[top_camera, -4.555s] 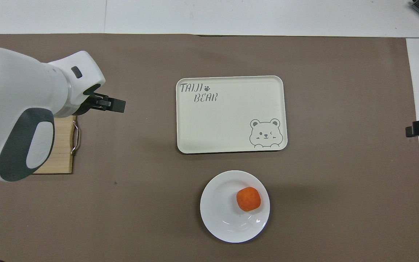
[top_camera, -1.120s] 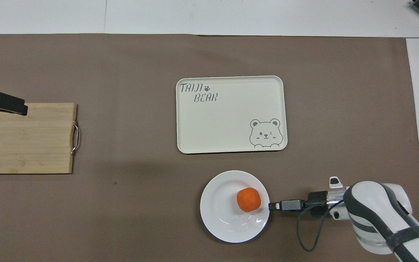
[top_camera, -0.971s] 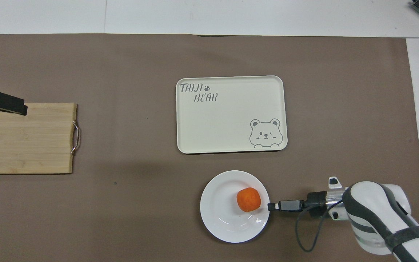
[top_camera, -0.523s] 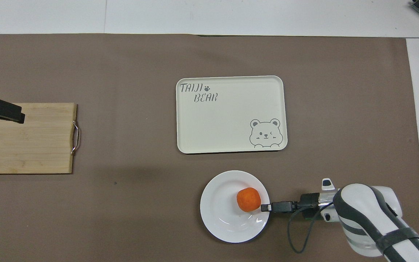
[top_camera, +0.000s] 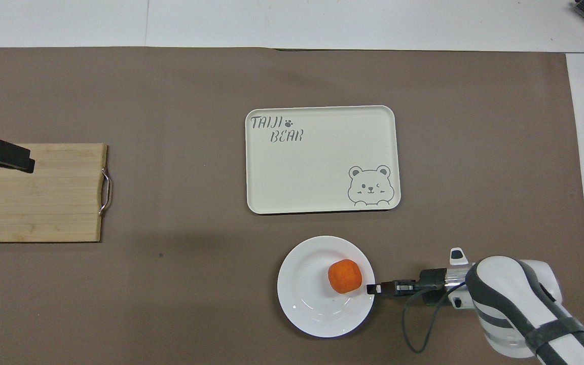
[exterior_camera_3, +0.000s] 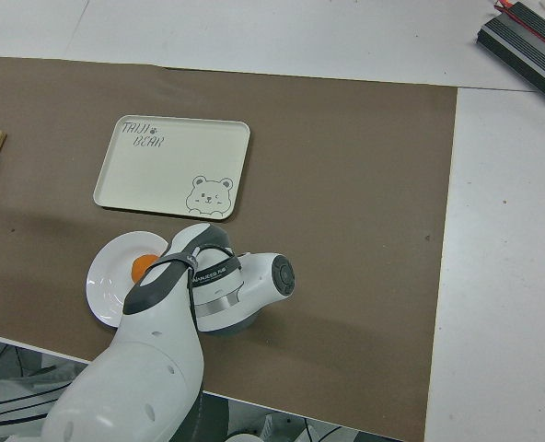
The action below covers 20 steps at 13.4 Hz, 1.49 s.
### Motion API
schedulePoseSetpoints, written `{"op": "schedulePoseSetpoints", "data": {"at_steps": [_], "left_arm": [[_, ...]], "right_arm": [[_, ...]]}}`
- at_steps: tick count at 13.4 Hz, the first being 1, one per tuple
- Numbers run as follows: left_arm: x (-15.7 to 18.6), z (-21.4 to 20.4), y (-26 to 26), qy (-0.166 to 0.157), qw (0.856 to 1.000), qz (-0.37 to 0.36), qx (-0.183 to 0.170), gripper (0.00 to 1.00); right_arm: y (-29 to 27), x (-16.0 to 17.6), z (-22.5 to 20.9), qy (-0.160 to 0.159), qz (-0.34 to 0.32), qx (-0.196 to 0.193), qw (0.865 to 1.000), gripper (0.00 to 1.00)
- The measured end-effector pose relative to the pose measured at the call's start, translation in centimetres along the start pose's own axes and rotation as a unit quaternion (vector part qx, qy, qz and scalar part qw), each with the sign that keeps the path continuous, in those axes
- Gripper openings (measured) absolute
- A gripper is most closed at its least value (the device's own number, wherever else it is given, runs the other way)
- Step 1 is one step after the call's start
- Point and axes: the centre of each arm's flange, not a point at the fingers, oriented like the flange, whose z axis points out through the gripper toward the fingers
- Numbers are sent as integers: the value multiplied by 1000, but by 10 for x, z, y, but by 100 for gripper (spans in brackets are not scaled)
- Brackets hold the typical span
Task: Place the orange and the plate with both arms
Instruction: 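Close the right gripper on the white plate rim, then slide the plate with the right gripper onto the bear tray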
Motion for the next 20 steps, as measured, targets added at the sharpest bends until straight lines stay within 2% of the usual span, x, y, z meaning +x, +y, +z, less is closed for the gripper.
{"op": "schedulePoseSetpoints", "data": {"at_steps": [5,8,15,20], "left_arm": [[0,0,0,0,1000,0,0,100],[0,0,0,0,1000,0,0,100],[0,0,0,0,1000,0,0,100],[0,0,0,0,1000,0,0,100]], "right_arm": [[-17,29,-30,25,-31,27,999,4],[-47,58,-57,38,-9,50,998,4],[-80,162,-96,70,47,48,995,4],[-78,232,-79,78,49,33,995,4]]}}
